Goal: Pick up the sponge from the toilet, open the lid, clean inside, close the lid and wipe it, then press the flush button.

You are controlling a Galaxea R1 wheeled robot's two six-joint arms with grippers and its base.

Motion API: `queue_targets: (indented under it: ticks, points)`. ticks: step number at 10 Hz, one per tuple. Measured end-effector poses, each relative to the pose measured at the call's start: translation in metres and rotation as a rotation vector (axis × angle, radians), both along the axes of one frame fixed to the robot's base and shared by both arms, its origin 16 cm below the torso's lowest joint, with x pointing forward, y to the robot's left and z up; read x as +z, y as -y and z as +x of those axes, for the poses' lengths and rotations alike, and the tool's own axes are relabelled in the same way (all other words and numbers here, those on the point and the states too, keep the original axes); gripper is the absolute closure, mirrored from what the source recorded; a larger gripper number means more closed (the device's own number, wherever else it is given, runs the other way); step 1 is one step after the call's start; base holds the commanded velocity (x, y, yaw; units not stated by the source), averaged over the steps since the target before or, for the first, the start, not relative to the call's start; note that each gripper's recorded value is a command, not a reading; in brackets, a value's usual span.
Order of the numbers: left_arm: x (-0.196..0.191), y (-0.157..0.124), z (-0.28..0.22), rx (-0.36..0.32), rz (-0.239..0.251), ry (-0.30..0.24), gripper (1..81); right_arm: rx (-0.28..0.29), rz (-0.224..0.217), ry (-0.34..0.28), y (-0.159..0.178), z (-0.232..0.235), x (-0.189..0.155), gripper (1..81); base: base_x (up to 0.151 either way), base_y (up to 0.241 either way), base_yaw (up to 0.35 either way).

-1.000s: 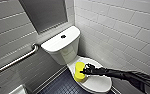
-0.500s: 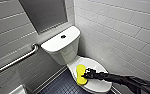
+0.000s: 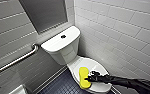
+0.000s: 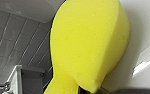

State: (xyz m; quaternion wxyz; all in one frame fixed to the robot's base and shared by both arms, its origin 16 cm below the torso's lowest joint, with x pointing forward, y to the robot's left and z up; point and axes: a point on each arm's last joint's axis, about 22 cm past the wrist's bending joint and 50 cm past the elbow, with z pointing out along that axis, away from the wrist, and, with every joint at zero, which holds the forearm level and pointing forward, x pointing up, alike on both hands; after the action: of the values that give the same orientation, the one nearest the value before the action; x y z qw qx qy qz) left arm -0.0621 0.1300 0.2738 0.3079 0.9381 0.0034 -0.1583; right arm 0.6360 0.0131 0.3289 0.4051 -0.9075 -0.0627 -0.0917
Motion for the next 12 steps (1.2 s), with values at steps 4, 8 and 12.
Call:
queue_targets:
  ticks: [4,8,12]
  points:
    - [0.0,0.001,0.0,0.0,-0.002,0.001,1.0,-0.086,-0.006,-0.037,0.087,-0.039,-0.011,81.1,0.0,0.0,0.0]
    - [-0.003,0.003,0.007,-0.002,-0.005,0.009,1.0,-0.169,-0.029,-0.064,0.16,-0.085,-0.02,81.1,0.0,0.0,0.0]
    - [-0.003,0.004,0.008,-0.006,-0.007,0.012,1.0,-0.244,-0.14,-0.101,0.271,-0.13,-0.02,81.1,0.0,0.0,0.0]
